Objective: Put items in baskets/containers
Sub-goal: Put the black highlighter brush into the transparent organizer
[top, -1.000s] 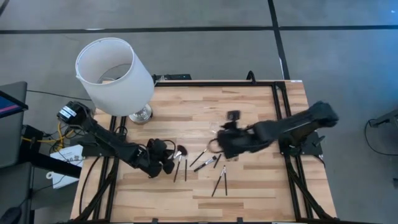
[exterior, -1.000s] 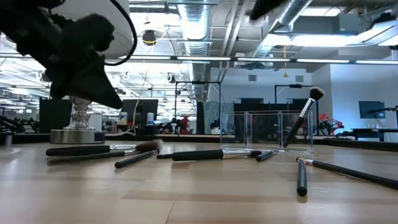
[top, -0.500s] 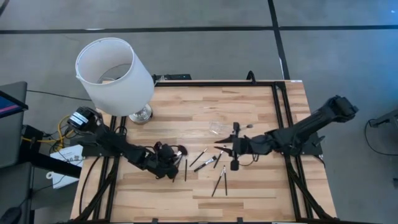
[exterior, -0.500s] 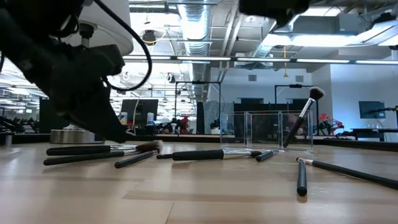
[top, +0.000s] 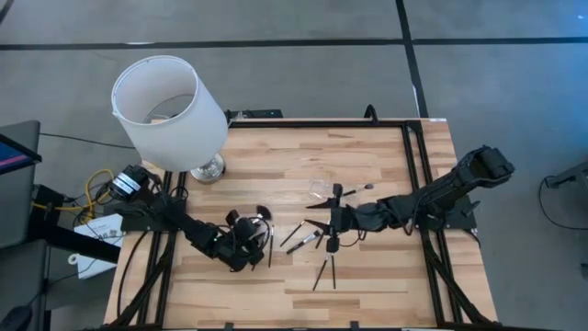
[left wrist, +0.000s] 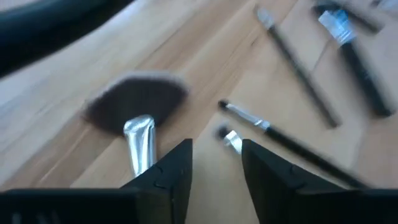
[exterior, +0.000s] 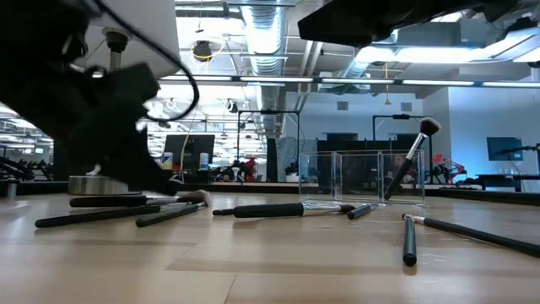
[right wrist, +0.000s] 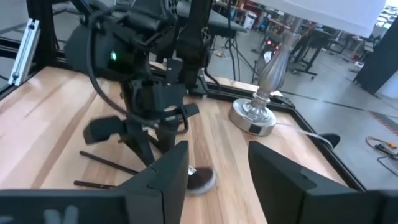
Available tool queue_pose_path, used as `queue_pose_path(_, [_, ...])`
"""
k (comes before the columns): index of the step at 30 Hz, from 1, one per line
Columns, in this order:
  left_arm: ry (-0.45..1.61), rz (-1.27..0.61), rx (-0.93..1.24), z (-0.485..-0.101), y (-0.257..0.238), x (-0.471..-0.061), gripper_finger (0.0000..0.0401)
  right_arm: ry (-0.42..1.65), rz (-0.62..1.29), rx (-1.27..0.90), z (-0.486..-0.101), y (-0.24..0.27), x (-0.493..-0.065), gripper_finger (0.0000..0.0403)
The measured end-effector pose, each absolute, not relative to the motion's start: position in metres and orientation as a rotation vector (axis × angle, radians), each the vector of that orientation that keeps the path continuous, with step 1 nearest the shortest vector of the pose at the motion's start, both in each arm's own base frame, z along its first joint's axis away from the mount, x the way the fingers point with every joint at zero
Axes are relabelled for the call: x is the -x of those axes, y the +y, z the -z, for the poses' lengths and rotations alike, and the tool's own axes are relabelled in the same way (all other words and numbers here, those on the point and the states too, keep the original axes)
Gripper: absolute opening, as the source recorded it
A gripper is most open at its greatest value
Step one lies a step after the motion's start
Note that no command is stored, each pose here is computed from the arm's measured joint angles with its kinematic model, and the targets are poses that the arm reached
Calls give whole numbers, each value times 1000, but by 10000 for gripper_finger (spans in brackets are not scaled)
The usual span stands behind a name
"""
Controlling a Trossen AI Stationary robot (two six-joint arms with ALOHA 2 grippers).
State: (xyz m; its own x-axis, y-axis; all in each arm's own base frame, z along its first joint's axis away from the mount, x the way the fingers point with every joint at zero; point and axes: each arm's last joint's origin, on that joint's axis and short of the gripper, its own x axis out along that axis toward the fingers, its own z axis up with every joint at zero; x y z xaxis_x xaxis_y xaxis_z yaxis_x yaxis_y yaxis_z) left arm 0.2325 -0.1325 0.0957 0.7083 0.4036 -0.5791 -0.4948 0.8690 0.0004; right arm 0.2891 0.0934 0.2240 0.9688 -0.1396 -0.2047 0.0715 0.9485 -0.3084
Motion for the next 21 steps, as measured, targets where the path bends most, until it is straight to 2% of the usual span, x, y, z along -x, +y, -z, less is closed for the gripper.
queue_pose_path(8, [505, -476, 157, -130, -131, -226, 118, 213, 106, 299, -227, 94, -288, 177])
queue_pose_path(15, [517, -564, 241, -98, -111, -201, 122, 219, 105, 302, -226, 94, -288, 174])
queue_pose_path(21, [483, -554, 274, -77, -109, -197, 116, 220, 111, 301, -226, 92, -289, 174])
